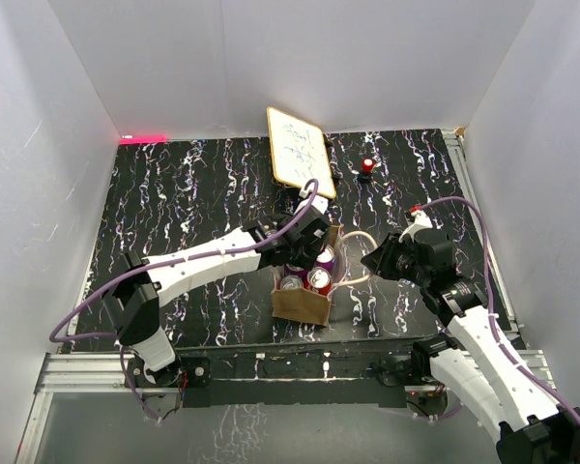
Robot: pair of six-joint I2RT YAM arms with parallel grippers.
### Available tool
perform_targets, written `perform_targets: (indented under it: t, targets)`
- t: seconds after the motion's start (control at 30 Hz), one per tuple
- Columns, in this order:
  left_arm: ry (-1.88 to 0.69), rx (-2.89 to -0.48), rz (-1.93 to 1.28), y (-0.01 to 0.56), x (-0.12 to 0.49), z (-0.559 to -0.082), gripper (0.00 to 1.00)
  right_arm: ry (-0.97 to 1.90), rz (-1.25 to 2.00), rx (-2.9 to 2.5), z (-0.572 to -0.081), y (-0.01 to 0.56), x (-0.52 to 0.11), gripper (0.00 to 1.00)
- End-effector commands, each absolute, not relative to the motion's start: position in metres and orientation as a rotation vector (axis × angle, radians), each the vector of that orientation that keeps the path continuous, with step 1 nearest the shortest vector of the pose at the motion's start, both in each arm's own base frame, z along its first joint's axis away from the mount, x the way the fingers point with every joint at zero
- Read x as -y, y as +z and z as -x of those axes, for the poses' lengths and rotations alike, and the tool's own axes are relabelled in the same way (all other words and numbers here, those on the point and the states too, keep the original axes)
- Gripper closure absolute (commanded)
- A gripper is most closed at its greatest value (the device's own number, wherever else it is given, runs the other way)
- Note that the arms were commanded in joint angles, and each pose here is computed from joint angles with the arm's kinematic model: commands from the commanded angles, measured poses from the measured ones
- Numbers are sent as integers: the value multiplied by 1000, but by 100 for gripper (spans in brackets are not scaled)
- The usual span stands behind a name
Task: Take the beverage out of the canvas bag
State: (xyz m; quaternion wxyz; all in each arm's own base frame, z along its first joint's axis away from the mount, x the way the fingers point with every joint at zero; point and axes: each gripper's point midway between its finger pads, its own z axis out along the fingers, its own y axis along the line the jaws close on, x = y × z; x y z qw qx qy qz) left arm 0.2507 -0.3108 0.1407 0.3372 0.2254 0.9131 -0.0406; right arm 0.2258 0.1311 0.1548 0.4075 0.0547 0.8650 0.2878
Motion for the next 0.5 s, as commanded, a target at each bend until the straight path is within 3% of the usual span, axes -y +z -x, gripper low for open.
perform_targets:
  t: [0.0,0.47]
  targets:
    - [-172,-2377,-575,149,319,-248,41,739,-103,-2119,-234,165,-134,80]
    - [-101,-2485,-573,112,303,-234,37,740,-102,-2125,-234,162,-135,80]
